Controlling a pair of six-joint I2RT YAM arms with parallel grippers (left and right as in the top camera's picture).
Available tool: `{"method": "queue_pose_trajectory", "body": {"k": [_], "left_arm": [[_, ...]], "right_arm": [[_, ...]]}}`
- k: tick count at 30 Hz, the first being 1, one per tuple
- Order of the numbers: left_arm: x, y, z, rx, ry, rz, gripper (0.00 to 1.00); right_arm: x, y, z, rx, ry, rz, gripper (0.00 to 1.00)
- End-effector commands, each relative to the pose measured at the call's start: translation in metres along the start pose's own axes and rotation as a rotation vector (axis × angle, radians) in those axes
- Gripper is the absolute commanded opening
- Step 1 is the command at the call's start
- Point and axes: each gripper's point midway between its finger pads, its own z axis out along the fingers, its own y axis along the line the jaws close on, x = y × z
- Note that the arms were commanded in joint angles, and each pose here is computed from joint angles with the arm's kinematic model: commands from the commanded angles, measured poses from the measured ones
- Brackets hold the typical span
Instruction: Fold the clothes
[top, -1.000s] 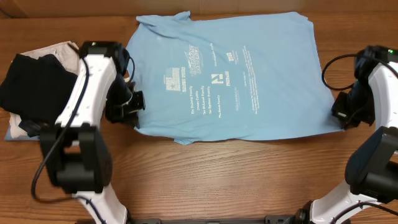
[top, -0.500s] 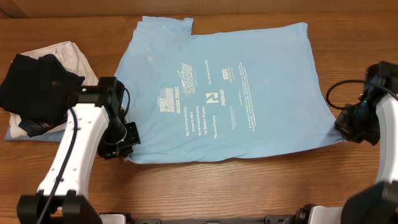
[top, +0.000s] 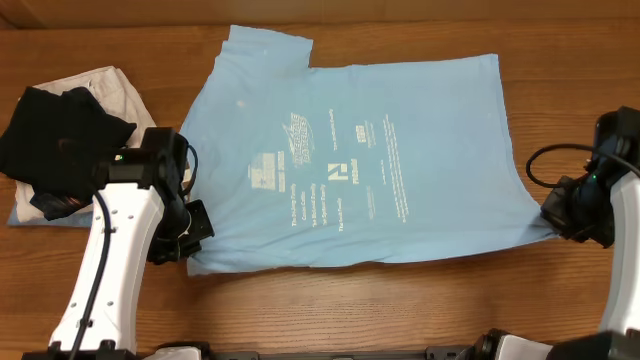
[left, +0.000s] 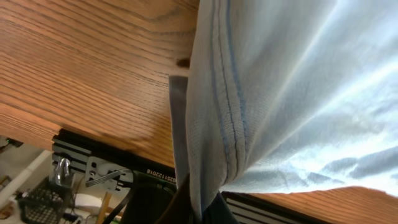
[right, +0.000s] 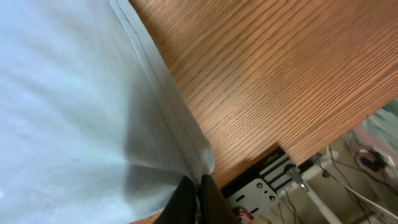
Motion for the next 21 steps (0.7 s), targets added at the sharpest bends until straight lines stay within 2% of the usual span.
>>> {"method": "queue_pose_trajectory", "body": {"k": [1, 5, 11, 21], "left_arm": [[-0.009, 0.000, -0.004, 0.017, -0.064, -0.041, 0.04], [-0.039, -0.026, -0.009, 0.141, -0.174, -0.038, 0.04], [-0.077, -0.049, -0.019, 0.236, -0.316, -0.030, 0.04], [-0.112, -0.065, -0.011, 0.266, -0.372, -0.041, 0.04]], "right_arm": [[-0.002, -0.002, -0.008, -0.015, -0.062, 0.029, 0.04], [-0.020, 0.006, -0.003, -0.032, -0.095, 0.027, 0.04], [-0.045, 0.018, 0.016, -0.040, -0.097, 0.009, 0.04], [-0.070, 0.048, 0.053, -0.106, -0.041, -0.032, 0.04]]}}
